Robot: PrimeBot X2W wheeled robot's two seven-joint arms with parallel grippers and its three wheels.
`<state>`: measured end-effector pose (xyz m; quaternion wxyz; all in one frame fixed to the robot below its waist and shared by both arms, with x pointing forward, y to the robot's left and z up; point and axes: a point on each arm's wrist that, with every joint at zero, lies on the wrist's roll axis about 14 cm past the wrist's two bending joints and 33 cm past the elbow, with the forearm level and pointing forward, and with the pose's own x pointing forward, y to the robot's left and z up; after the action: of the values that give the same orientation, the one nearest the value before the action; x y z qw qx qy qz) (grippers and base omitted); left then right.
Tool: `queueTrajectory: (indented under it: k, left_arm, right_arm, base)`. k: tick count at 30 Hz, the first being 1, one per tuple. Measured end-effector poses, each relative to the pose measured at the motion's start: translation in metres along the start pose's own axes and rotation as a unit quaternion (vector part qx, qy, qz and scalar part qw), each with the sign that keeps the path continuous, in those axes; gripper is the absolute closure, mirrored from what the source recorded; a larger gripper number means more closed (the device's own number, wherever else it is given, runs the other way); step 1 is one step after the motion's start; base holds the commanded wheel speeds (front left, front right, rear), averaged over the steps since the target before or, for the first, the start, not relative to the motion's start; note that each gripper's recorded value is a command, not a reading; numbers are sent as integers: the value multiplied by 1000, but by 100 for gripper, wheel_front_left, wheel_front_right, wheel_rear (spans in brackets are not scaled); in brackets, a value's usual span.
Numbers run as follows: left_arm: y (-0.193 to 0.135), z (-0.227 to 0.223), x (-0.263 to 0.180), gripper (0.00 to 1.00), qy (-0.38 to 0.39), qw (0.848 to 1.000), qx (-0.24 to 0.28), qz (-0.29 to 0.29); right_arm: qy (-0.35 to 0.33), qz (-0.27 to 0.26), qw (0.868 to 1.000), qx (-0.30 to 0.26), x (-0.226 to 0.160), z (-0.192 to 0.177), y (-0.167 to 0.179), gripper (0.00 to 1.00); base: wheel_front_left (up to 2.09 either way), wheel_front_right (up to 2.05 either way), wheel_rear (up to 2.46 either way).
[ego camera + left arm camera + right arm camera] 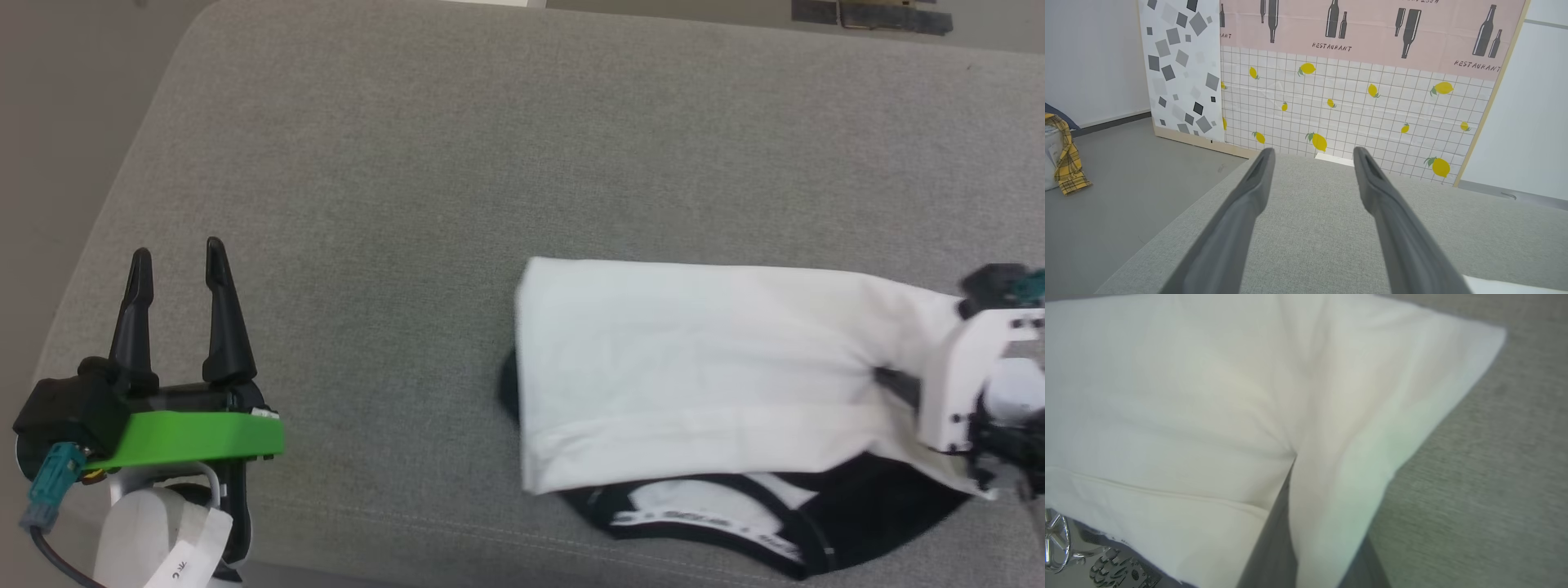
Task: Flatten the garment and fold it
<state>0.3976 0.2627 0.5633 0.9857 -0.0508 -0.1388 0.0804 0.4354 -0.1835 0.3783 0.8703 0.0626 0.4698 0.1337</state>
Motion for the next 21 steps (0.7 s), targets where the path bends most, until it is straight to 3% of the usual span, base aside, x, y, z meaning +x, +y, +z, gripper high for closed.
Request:
queueTrajectory:
  k: [4, 10, 15, 21]
  left_arm:
    - [-4, -1, 0, 0, 0, 1000, -3, -5]
    - [-7, -2, 0, 0, 2, 1000, -7, -9]
    - [-11, 0, -3, 0, 2, 1000, -11, -14]
    - [-15, 3, -9, 0, 0, 1000, -17, -19]
  right_arm:
    - [-2, -67, 997, 24, -18, -1, -48, 100]
    - [12, -129, 991, 19, -36, -3, -79, 100]
    - [39, -141, 989, -32, -47, 5, -65, 100]
    - [41, -84, 988, -123, -63, 26, 2, 100]
  base:
    - [0, 0, 0]
    - [0, 0, 0]
    - [0, 0, 0]
    - [0, 0, 0]
